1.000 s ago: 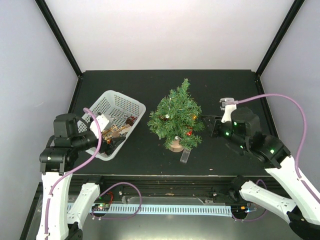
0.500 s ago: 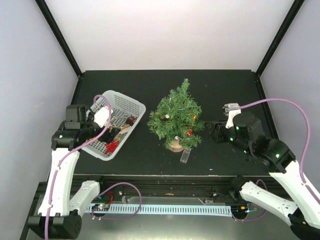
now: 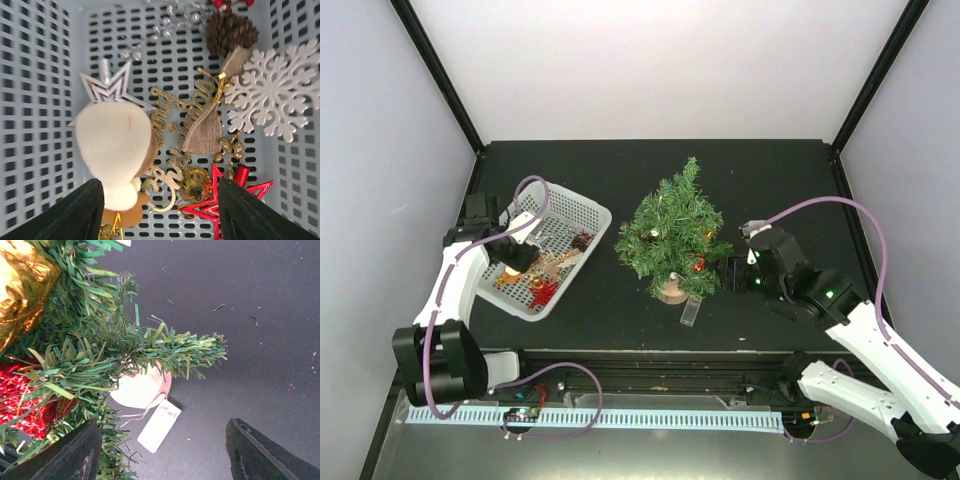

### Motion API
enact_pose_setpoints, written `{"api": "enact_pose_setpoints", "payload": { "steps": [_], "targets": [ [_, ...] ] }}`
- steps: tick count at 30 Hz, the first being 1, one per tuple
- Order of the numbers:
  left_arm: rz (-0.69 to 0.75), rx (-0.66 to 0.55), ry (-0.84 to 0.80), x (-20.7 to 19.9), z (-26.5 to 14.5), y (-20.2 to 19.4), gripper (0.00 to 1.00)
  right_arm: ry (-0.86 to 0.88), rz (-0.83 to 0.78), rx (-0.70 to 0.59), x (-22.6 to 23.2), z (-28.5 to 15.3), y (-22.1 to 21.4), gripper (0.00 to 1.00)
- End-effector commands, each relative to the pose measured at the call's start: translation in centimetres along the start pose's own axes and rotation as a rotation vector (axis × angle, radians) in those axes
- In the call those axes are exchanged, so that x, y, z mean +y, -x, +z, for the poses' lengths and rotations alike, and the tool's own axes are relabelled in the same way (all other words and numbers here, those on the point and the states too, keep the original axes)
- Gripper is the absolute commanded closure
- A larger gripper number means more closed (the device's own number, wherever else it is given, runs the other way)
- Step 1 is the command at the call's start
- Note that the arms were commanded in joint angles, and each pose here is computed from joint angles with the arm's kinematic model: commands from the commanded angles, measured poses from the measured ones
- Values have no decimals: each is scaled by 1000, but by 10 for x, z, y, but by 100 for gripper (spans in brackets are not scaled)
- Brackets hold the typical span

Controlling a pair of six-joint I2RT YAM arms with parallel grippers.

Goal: Decorate the small christmas tree

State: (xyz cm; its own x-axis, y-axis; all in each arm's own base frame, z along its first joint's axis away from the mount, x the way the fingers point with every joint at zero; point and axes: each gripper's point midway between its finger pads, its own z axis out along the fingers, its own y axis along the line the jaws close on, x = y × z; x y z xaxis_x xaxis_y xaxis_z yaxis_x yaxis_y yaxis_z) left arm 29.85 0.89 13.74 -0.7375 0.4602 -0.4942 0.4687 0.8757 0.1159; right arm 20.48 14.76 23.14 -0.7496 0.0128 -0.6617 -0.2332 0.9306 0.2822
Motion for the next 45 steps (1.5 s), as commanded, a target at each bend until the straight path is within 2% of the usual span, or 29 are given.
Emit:
{"api": "enact_pose_setpoints", "payload": {
  "steps": [1,4,11,14,18,21,24,26,32,45],
  "targets": [
    [85,23,-58,-6,19,-5,37,31,13,0,6,5,1,32],
    [116,70,-143,-18,36,-10,40,51,-1,22,10,9,-3,32],
    [142,126,-180,-21,66,-7,58,58,-2,95,15,26,-12,32],
    [159,143,-182,-22,77,-6,57,66,4,104,19,29,-12,32],
    [181,164,-149,-16,93,-7,47,87,14,122,24,32,-13,33],
    [186,185,-158,-17,102,-10,49,85,21,130,25,34,-13,33],
    [195,216,-160,-16,109,-18,55,83,22,138,26,34,-12,33],
    [206,225,-159,-17,112,-21,66,73,21,142,25,35,-12,33],
    [195,197,-149,-11,107,-9,97,67,26,132,25,31,-6,34],
    [149,49,-99,23,59,50,98,29,31,114,19,24,-1,34]
  ]
}}
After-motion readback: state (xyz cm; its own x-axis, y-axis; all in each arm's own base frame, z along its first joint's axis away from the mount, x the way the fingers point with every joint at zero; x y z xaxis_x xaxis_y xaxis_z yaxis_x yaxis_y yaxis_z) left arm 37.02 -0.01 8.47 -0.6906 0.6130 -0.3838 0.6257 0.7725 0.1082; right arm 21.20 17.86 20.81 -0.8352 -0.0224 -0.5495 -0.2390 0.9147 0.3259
